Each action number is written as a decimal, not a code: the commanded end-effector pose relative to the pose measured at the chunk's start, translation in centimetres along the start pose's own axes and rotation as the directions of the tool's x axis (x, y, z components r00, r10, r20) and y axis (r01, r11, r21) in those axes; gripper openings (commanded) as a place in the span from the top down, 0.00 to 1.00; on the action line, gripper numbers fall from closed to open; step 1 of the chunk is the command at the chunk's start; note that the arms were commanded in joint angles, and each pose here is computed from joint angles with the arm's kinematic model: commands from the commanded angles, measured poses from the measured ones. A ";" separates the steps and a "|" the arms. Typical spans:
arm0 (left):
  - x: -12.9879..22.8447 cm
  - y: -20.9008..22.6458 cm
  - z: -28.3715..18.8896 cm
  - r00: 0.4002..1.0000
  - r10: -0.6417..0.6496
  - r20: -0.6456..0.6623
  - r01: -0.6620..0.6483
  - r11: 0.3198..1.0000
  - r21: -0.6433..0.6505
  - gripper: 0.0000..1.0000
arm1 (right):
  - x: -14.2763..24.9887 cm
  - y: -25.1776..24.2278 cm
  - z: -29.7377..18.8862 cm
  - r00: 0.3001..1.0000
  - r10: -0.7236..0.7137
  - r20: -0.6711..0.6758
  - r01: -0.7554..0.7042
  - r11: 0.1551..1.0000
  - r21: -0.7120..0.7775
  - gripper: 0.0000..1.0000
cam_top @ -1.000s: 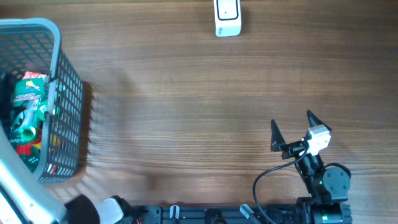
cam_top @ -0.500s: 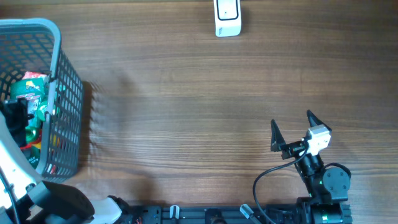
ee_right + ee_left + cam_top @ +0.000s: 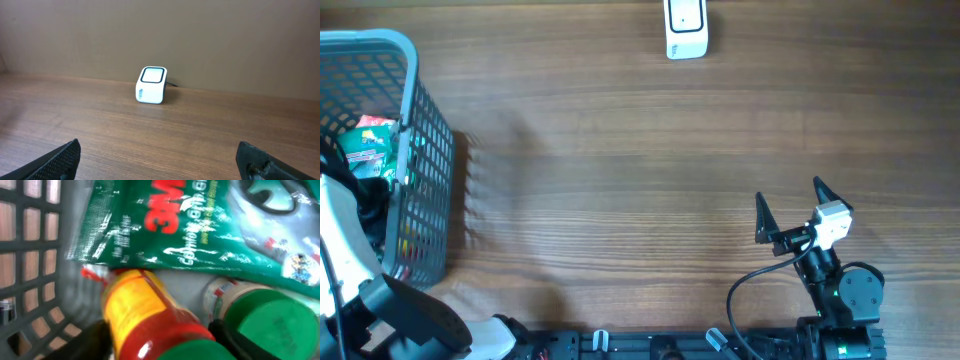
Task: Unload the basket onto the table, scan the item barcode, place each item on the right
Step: 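Reach the left gripper into the basket toward the sauce bottle, then lift the red-yellow sauce bottle and set it upright near the scanner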
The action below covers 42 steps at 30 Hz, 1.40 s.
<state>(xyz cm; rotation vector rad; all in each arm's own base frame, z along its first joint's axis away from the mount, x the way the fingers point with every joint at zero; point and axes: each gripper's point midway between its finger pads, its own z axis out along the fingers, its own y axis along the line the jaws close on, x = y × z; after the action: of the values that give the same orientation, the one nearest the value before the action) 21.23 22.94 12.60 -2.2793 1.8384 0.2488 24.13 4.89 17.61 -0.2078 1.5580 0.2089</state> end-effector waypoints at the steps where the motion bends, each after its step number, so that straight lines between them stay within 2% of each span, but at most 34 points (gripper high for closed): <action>1: -0.4 0.3 0.2 1.000 -0.016 0.022 0.017 1.000 -0.014 0.59 | -0.2 -0.1 0.0 1.000 -0.011 0.012 0.011 1.000 0.007 0.00; 2: -0.5 0.4 0.2 1.000 -0.013 0.028 0.014 1.000 -0.017 0.64 | -0.2 -0.1 0.0 1.000 -0.011 0.012 0.011 1.000 0.007 0.00; 5: -0.6 0.3 -0.1 0.999 0.005 0.035 -0.005 1.000 -0.011 0.70 | -0.2 -0.1 0.0 1.000 -0.011 0.012 0.011 1.000 0.007 0.00; 11: -2.8 -1.3 -5.5 0.993 0.021 0.116 -0.034 0.993 0.117 0.71 | -0.2 -0.1 0.0 1.000 -0.011 0.012 0.011 1.000 0.008 0.00; 14: -4.7 -2.2 -11.0 0.980 0.003 0.197 -0.050 0.971 0.236 0.71 | -0.2 -0.1 0.0 1.000 -0.011 0.012 0.011 1.000 0.007 0.00; 19: -6.4 -1.8 -21.6 0.947 -0.088 0.308 -0.067 0.887 0.458 0.68 | -0.2 -0.1 0.0 1.000 -0.012 0.012 0.012 1.000 0.007 0.00; 22: -4.4 -2.1 -27.4 0.961 -0.081 0.263 -0.114 0.753 0.649 0.68 | -0.2 -0.1 0.0 1.000 -0.011 0.012 0.011 1.000 0.007 0.00; 25: -0.9 -2.3 -33.2 0.972 -0.006 0.233 -0.193 0.542 0.818 0.68 | -0.2 -0.1 0.0 1.000 -0.011 0.012 0.011 1.000 0.007 0.00; 27: 2.1 -2.0 -35.9 0.971 0.080 0.226 -0.238 0.423 0.874 0.68 | -0.2 -0.1 0.0 1.000 -0.011 0.012 0.011 1.000 0.007 0.00; 29: 5.1 -1.6 -37.4 0.951 0.185 0.249 -0.299 0.336 0.893 0.69 | -0.2 -0.1 0.0 1.000 -0.011 0.012 0.011 1.000 0.007 0.01; 31: 7.9 -1.5 -38.0 0.908 0.301 0.291 -0.372 0.264 0.890 0.69 | -0.2 -0.1 0.0 1.000 -0.011 0.012 0.011 1.000 0.007 0.00; 35: 13.6 -2.2 -37.7 0.735 0.527 0.426 -0.550 0.096 0.829 0.69 | -0.2 -0.1 0.0 1.000 -0.011 0.012 0.011 1.000 0.007 0.00; 40: 21.1 -4.4 -33.9 0.454 0.747 0.486 -0.699 -0.040 0.714 0.70 | -0.2 -0.1 0.0 1.000 -0.011 0.012 0.011 1.000 0.007 0.00; 42: 25.2 -5.3 -32.2 0.289 0.813 0.506 -0.735 -0.150 0.661 0.70 | -0.2 -0.1 0.0 1.000 -0.011 0.012 0.011 1.000 0.007 0.00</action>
<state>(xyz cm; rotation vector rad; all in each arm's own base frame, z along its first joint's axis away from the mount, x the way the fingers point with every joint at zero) 29.45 -4.42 40.25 -0.5302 2.2072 -0.6117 24.13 4.89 17.61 -0.2078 1.5580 0.2089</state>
